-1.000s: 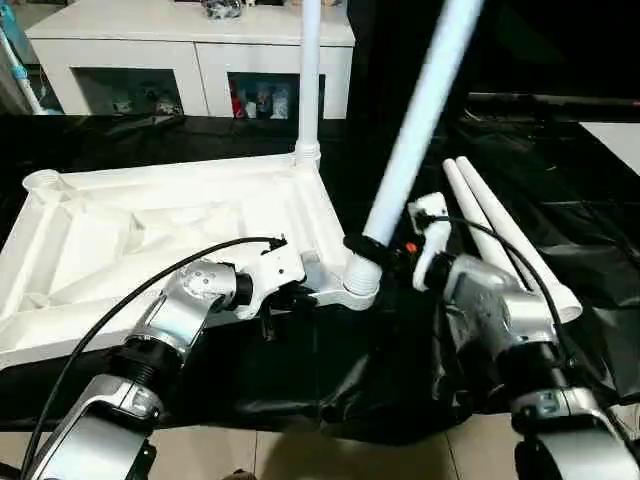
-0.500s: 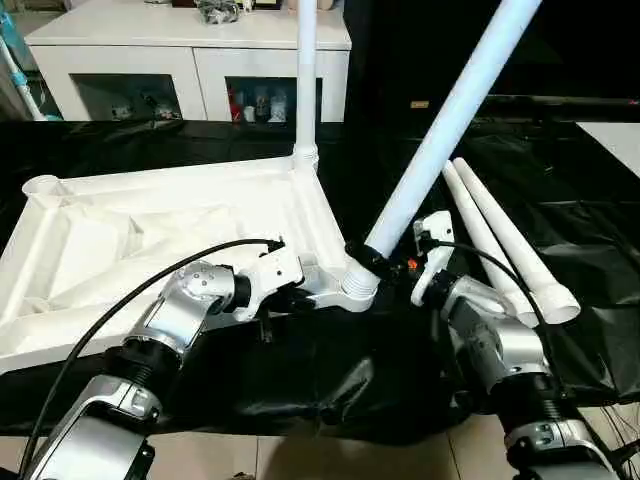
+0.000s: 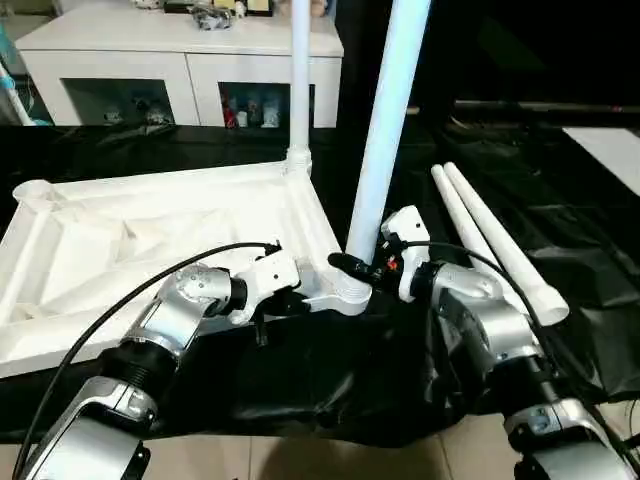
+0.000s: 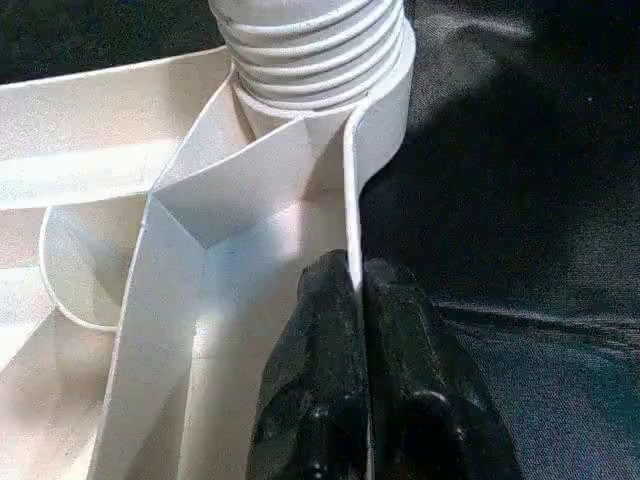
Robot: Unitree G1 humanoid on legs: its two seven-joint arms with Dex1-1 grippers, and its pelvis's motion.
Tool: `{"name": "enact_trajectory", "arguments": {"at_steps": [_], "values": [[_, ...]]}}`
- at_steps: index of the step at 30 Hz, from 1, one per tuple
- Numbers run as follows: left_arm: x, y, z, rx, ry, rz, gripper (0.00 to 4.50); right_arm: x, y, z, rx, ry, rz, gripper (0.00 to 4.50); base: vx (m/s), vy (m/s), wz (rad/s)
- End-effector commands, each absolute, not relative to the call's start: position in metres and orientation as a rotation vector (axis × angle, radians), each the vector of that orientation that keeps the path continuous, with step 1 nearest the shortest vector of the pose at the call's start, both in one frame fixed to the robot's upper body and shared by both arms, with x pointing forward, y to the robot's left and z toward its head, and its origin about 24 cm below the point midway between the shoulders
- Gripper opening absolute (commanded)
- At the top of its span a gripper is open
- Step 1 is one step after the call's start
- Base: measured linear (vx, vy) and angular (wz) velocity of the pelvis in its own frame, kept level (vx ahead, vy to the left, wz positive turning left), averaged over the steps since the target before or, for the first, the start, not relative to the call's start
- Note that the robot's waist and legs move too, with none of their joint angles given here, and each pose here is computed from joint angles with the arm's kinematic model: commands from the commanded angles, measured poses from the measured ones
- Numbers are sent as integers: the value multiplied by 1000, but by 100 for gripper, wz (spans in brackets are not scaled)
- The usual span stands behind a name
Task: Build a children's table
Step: Insert table leg to table base, then rotate leg to tighten
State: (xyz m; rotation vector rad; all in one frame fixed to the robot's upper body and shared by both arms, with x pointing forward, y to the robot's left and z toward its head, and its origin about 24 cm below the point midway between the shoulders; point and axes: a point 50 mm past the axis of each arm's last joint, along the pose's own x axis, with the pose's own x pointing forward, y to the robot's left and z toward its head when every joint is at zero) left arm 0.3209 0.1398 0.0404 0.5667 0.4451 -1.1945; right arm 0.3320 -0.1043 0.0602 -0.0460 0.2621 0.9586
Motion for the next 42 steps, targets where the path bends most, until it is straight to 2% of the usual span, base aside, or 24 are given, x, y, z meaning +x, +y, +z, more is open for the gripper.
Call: {"name": "enact_trajectory", "arguments": {"at_steps": [1,8,16,23,26,28,31,32,33,38,42], "values": [[317,138,34,594,462,-1194,0,315,-114,12,-44,538,928,185,0,0,0],[317,137,33,592,468,-1199,0,317,-123,11,-50,545,909,185,0,0,0],[319,137,31,582,488,-1189,0,319,-118,12,-48,511,866,185,0,0,0],[328,124,27,533,524,-1061,0,328,-113,4,-7,506,631,185,0,0,0],[333,108,24,466,553,-970,0,335,-102,3,28,520,507,185,0,0,0],[334,106,24,456,561,-953,0,336,-100,3,33,526,489,185,0,0,0],[340,89,20,468,616,-863,0,345,-86,4,61,574,328,185,0,0,0],[340,89,20,468,616,-863,0,345,-86,4,61,574,328,185,0,0,0],[342,80,22,457,617,-837,0,347,-79,5,110,591,273,185,0,0,0],[343,67,23,454,616,-812,0,350,-72,7,97,590,221,185,-6,10,-1],[343,67,23,453,623,-804,0,350,-72,5,87,606,203,185,0,0,0]]}}
